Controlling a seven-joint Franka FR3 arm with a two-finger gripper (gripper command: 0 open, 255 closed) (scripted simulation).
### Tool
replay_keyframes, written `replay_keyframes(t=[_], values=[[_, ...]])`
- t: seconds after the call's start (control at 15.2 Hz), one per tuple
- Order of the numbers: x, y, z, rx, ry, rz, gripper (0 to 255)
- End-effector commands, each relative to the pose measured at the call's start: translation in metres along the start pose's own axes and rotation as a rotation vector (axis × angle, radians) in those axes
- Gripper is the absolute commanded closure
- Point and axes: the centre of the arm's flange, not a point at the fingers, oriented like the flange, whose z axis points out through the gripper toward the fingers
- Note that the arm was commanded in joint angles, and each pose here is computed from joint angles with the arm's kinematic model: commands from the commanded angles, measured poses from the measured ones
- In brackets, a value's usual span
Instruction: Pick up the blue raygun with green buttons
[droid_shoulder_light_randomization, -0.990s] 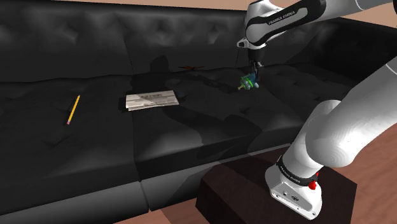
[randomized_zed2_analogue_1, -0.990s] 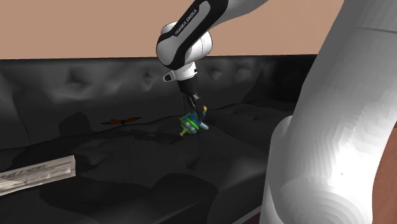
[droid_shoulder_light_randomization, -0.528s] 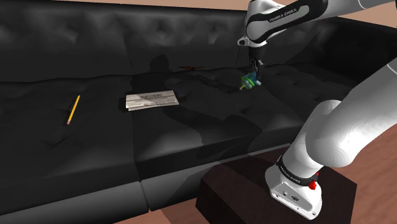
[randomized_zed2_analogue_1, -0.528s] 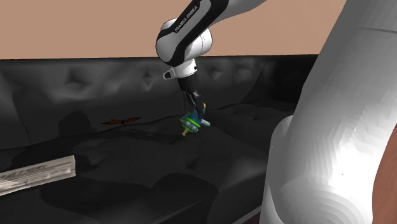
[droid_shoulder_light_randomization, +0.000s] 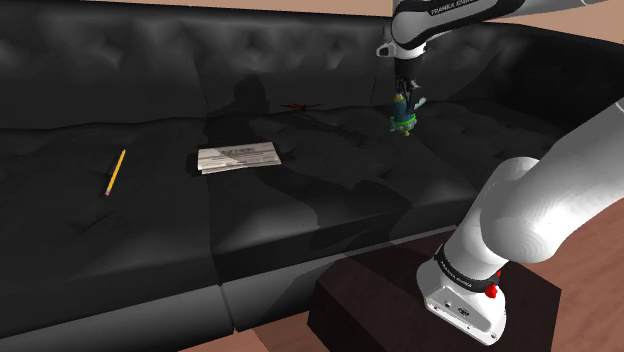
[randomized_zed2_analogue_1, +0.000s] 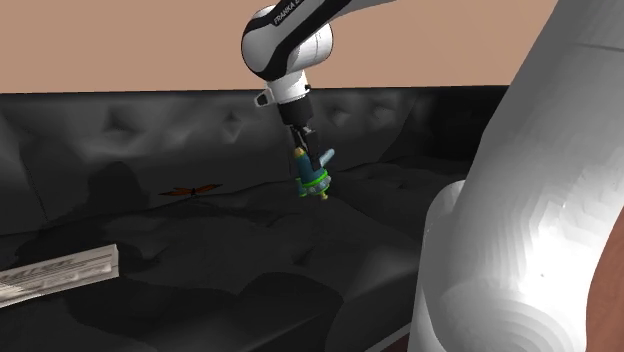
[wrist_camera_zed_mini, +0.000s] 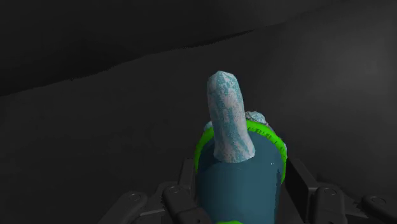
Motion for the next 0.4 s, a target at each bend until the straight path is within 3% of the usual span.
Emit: replay_keyframes(t=[0.0,0.33], values=[[-0.004,0.0,-0.01,0.0,0.0,0.0,255],[-0.009,-0.001,-0.026,0.0,0.0,0.0,255]])
